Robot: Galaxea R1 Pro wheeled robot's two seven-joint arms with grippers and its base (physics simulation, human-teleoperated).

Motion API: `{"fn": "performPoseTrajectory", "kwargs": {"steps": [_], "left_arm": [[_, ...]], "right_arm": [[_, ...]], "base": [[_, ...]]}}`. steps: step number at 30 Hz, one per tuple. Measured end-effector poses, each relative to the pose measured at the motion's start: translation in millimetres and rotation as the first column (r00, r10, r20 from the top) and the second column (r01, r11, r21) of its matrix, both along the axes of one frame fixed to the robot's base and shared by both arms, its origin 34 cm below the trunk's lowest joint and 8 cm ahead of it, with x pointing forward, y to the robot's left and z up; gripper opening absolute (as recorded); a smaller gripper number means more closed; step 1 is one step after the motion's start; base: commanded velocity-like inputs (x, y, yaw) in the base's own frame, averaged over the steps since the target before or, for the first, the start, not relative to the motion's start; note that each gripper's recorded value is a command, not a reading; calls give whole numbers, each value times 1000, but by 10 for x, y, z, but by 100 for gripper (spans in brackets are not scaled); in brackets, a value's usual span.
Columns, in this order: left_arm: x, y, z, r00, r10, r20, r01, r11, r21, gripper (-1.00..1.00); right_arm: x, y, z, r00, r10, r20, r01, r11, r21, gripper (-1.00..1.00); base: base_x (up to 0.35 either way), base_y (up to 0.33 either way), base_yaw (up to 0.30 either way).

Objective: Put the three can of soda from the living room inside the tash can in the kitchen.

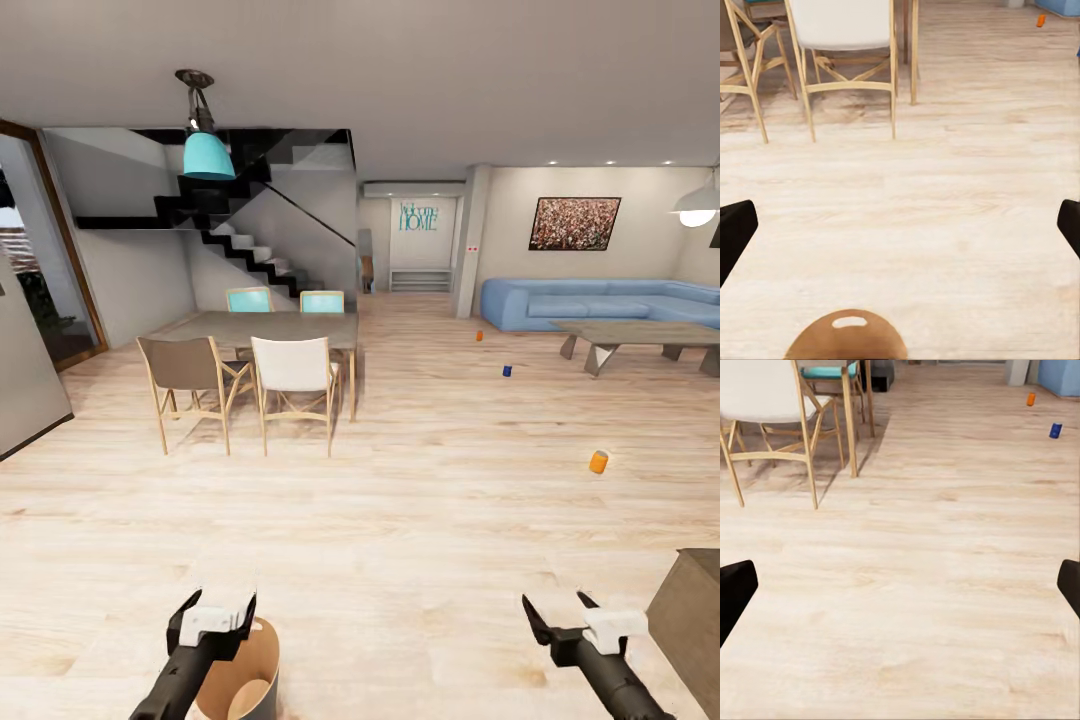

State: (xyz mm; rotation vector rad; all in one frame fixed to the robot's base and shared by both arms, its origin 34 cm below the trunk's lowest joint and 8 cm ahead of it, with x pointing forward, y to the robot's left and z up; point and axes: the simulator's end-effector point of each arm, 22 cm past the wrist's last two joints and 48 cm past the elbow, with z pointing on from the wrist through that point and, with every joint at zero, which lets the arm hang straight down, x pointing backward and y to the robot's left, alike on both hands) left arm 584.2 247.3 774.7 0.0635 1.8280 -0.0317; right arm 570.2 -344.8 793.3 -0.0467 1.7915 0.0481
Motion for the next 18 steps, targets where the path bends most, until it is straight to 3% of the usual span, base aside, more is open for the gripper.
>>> {"fn": "performPoseTrajectory", "kwargs": {"steps": [3,6,18], "left_arm": [[-66,5,-192,999,3,-40,-3,1000,-2,100],[-183,16,-487,995,6,-102,-7,1000,-6,100],[-474,15,-1048,978,8,-210,-9,1000,-1,100]], "right_arm": [[22,176,-51,1000,-8,-9,8,1000,-2,100],[-43,338,-303,998,-3,-55,3,1000,0,100],[-250,414,-770,993,-1,-117,1,1000,-4,100]], "base": [[0,0,0],[0,0,0],[0,0,0]]}}
